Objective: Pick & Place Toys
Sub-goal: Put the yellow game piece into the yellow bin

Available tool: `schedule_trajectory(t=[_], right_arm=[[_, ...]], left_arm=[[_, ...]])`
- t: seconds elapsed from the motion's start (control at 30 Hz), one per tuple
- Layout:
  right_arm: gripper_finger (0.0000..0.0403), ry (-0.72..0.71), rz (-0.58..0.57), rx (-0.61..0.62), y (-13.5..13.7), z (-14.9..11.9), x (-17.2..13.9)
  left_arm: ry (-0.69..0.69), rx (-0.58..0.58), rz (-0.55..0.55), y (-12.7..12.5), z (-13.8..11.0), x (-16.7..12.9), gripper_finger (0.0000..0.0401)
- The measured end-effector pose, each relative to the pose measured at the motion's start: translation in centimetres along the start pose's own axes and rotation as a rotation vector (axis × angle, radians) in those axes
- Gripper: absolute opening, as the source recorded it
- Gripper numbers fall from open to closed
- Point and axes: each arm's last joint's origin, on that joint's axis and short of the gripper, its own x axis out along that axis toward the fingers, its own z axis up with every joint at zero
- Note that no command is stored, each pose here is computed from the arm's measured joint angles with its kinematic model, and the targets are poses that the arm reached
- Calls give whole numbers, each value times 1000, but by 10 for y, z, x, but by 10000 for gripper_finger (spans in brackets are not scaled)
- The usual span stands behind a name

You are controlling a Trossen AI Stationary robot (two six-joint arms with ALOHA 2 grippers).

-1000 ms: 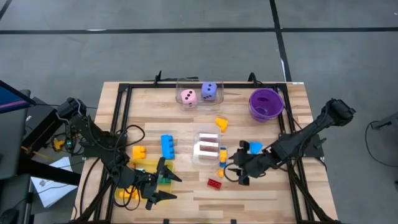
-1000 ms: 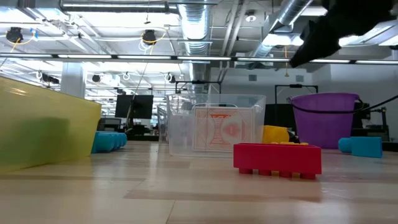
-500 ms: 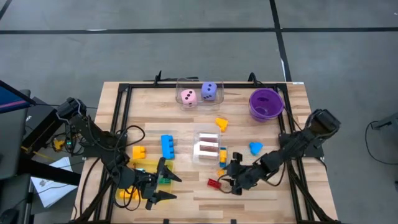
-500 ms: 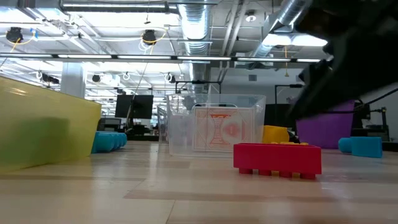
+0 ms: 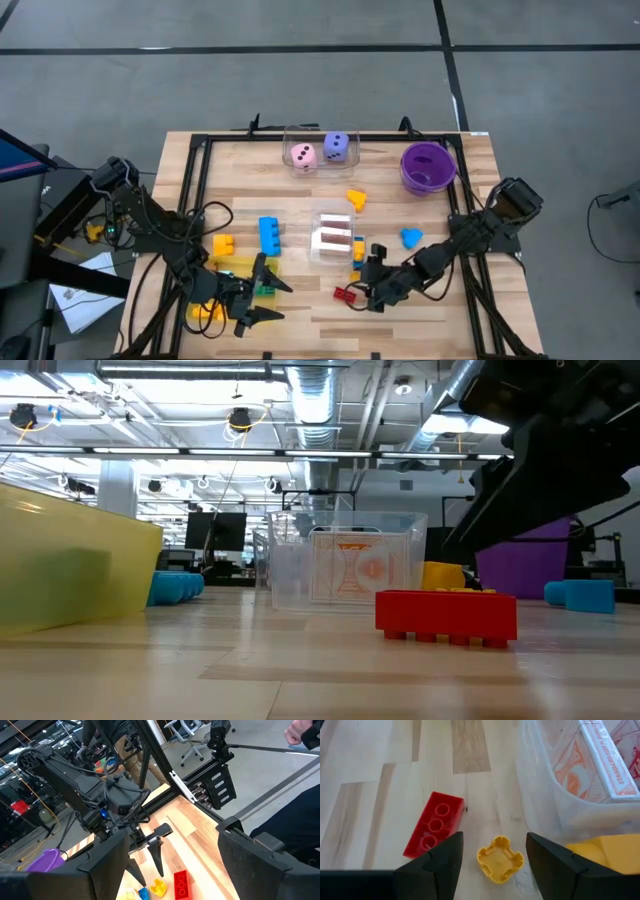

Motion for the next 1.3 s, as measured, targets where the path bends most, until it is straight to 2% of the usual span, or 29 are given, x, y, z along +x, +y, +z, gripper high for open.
schedule_trajectory(t=[0.3, 1.3], right_arm=[[210, 107, -20, -52, 2, -24, 27], [210, 84, 8, -5, -2, -16, 30]], left_arm=[[3, 2, -1, 0, 0, 0, 298], [14, 10, -7, -1, -2, 0, 298]])
